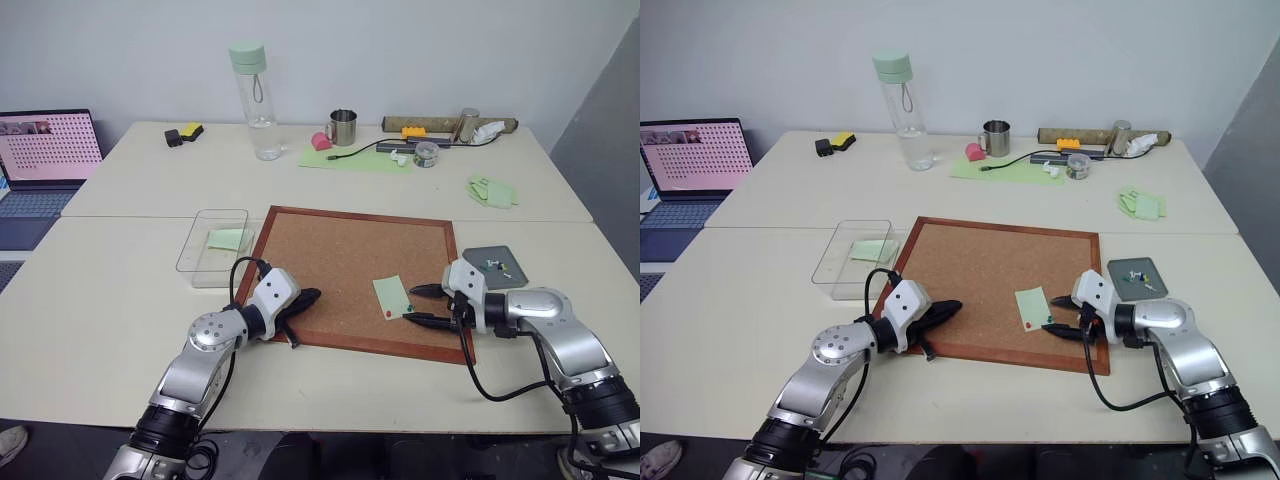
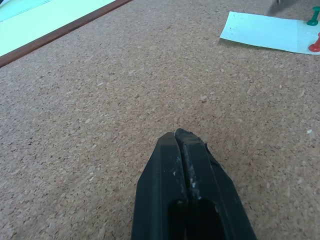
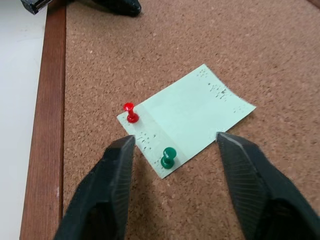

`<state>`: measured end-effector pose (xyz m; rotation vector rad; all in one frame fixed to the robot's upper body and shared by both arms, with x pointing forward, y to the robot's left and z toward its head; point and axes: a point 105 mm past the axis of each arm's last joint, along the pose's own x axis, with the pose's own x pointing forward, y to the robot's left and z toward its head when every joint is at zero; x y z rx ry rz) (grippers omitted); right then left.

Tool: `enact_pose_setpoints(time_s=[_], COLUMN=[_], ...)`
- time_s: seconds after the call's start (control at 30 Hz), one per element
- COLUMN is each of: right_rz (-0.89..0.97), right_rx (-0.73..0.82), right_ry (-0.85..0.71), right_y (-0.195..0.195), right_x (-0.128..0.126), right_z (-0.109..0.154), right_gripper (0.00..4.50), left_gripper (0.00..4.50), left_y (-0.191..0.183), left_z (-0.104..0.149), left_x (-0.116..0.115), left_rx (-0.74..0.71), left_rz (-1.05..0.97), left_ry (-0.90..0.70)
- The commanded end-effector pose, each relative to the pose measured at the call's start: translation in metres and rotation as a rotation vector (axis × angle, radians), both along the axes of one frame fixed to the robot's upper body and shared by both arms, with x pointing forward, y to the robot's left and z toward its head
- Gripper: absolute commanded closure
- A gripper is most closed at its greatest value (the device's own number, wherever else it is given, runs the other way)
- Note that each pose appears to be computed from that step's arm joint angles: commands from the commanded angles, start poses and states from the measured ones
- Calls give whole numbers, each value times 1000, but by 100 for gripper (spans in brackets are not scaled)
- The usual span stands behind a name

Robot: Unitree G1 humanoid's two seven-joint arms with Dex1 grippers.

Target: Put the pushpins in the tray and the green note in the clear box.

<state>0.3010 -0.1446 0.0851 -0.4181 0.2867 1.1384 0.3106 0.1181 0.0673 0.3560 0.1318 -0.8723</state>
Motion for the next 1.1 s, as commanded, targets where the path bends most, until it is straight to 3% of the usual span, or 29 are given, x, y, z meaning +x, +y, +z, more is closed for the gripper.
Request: enact_pose_setpoints(time_s=[0.03, 0.3, 0.87, 1.1], right_rz=[26, 37, 4, -240], right_rx=[4, 31, 170, 75], right_ry=[-33, -20, -3, -50], right_y=[4, 6, 1, -57], right_x=[1, -3, -8, 14], right_z=[6, 10, 56, 63], right_gripper=[282, 447, 447, 447], left_gripper=[450, 450, 450, 450], left_y=[7, 8, 9, 8], left_z=[-20, -21, -25, -25], left_x=[-6, -7, -7, -8], left_rx=[45, 46, 48, 44], left_rz=[19, 24, 36, 37], left_ry=[75, 78, 86, 83])
